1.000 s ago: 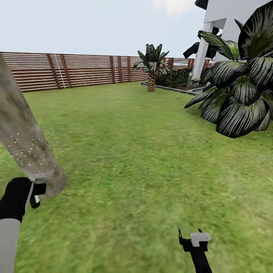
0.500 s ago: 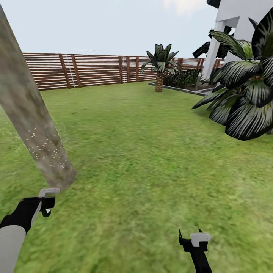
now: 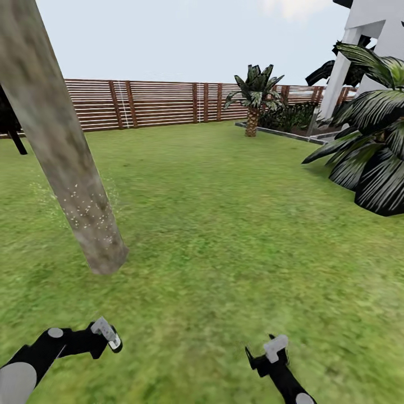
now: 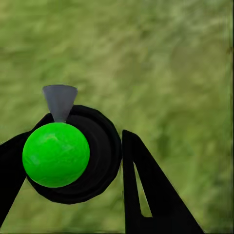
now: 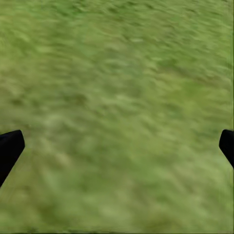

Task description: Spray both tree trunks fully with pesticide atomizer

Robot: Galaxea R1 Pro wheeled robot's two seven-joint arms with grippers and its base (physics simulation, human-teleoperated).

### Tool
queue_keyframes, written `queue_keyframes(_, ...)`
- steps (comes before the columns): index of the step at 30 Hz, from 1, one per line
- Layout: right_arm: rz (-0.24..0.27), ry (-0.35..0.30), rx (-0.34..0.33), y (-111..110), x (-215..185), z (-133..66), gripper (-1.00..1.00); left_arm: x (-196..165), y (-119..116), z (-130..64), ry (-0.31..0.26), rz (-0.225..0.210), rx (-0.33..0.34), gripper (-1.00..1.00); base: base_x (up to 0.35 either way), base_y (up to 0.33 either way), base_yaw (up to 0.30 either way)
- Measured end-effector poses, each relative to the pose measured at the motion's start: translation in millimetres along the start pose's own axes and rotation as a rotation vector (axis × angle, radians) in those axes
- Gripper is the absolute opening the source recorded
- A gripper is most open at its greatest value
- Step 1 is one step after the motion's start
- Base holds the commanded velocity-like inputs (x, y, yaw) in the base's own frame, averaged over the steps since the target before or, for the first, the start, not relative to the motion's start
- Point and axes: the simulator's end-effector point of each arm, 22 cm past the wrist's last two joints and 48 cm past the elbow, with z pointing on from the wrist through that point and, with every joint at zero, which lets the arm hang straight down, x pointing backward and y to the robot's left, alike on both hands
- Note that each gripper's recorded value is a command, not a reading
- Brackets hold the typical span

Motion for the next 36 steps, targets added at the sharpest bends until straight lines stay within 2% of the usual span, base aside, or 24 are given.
queue_keyframes(3, -0.109, 0.048, -0.191, 24.1, -20.8, 8.7, 1.00, 4.9, -14.4, 4.8, 0.039, 0.060, 0.046, -1.00, 0.000, 0.000, 0.000)
queue_keyframes(5, -0.168, 0.047, -0.323, 39.7, -43.6, 7.4, 1.00, 3.6, -26.4, 5.6, 0.050, 0.082, 0.099, -1.00, 0.000, 0.000, 0.000)
queue_keyframes(7, -0.190, 0.035, -0.370, 44.7, -55.5, 6.1, 1.00, 1.6, -37.0, 4.1, 0.053, 0.089, 0.153, -1.00, 0.000, 0.000, 0.000)
queue_keyframes(11, -0.199, 0.031, -0.399, 50.1, -60.3, 5.6, 1.00, -0.1, -50.7, 6.8, 0.059, 0.101, 0.198, -1.00, 0.000, 0.000, 0.000)
queue_keyframes(13, -0.257, 0.036, -0.465, 73.9, -59.3, 3.0, 1.00, 4.1, -61.9, 11.1, 0.092, 0.144, 0.227, -1.00, 0.000, 0.000, 0.000)
queue_keyframes(14, -0.321, 0.046, -0.518, 93.0, -56.1, 0.0, -1.00, 6.3, -70.5, 14.6, 0.114, 0.176, 0.247, -1.00, 0.000, 0.000, 0.000)
queue_keyframes(15, -0.364, 0.056, -0.554, 106.2, -52.9, -2.5, -1.00, 6.5, -77.6, 17.8, 0.128, 0.200, 0.263, -1.00, 0.000, 0.000, 0.000)
queue_keyframes(16, -0.386, 0.067, -0.574, 114.2, -50.4, -4.1, -1.00, 4.5, -83.3, 20.6, 0.133, 0.216, 0.275, -1.00, 0.000, 0.000, 0.000)
queue_keyframes(17, -0.396, 0.071, -0.585, 118.7, -50.4, -4.4, -1.00, 1.3, -90.1, 24.1, 0.132, 0.227, 0.287, -1.00, 0.000, 0.000, 0.000)
queue_keyframes(20, -0.406, 0.054, -0.682, 149.2, -69.2, -6.5, -1.00, -4.5, -106.9, 32.5, 0.137, 0.259, 0.315, -1.00, 0.000, 0.000, 0.000)
queue_keyframes(22, -0.416, 0.047, -0.721, 152.9, -86.9, -2.5, -1.00, -9.4, -115.8, 37.3, 0.136, 0.276, 0.327, -1.00, 0.000, 0.000, 0.000)
queue_keyframes(25, -0.439, 0.035, -0.788, 156.1, -108.3, -1.6, -1.00, -19.7, -114.6, 39.6, 0.142, 0.331, 0.316, -1.00, 0.000, 0.000, 0.000)
queue_keyframes(30, -0.461, -0.006, -0.812, 160.0, -133.7, -1.2, -1.00, -38.2, -146.5, 54.4, 0.134, 0.381, 0.357, -1.00, 0.000, 0.000, 0.000)
queue_keyframes(32, -0.461, -0.015, -0.828, 166.2, -138.0, -3.3, -1.00, -46.8, -169.3, 63.4, 0.141, 0.425, 0.388, -1.00, 0.000, 0.000, 0.000)
queue_keyframes(36, -0.461, -0.018, -0.832, 168.2, -139.3, -3.7, -1.00, -54.6, -184.6, 69.0, 0.141, 0.437, 0.405, -1.00, 0.000, 0.000, 0.000)
